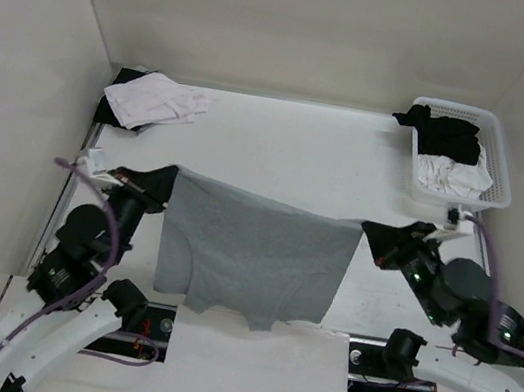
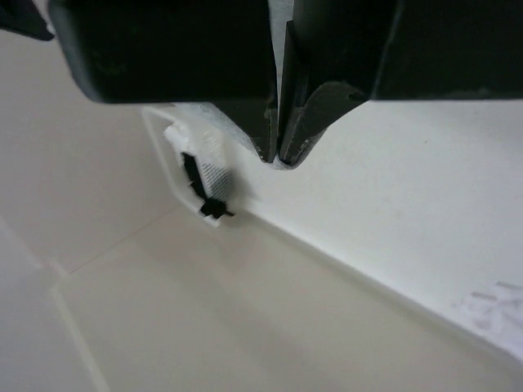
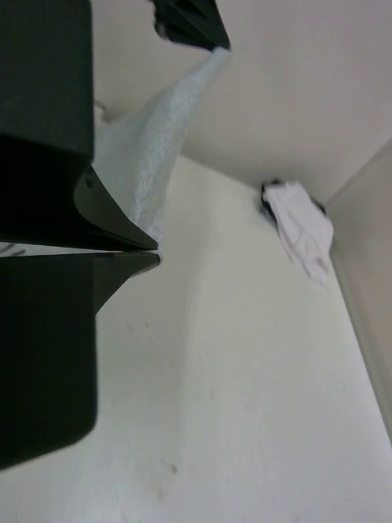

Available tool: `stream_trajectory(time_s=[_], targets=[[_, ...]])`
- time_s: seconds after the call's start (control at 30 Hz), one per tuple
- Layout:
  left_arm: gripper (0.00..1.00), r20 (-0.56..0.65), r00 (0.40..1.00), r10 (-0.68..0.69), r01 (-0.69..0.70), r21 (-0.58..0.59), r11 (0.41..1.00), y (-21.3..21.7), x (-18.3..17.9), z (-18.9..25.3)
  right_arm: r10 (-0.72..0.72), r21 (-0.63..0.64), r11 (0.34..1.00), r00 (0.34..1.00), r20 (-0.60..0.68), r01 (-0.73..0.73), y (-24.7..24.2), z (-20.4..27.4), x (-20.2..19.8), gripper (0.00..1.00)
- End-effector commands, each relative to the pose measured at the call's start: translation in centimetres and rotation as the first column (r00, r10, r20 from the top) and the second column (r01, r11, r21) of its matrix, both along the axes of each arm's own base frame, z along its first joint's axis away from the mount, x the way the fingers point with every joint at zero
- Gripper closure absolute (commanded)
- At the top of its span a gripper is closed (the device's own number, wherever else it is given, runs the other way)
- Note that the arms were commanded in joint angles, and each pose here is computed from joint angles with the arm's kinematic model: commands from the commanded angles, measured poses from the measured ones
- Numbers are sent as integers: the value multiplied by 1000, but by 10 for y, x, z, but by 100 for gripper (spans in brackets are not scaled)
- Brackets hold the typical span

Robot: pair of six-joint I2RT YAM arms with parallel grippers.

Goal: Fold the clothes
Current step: Fold the tank top

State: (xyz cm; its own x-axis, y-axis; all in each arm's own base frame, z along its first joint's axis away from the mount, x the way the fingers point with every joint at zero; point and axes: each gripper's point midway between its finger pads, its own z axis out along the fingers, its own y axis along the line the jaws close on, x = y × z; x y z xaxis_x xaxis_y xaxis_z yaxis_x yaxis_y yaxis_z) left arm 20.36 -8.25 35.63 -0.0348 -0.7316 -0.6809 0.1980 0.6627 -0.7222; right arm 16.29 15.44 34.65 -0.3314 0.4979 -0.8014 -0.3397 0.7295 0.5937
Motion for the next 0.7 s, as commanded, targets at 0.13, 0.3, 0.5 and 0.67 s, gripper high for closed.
stream_trajectory(time_s=[0.13,0.3,0.5,0.67], targets=[[99,-208,975,85,-48,175,983,-26,87,-100,-106,-128,987,990,-97,94,13,-77,121,96],[99,-289,942,172,-120,189,975,-11,162,-142,-147,-105,986,967,-208,127,12,-123,207,96],[99,-351,920,176,-143,119,983,-7,241,-171,-157,-125,984,950,-269,127,21,-144,297,97],[99,-344,928,146,-132,62,989,-7,259,-162,-141,-117,987,953,-269,114,27,-136,311,97]])
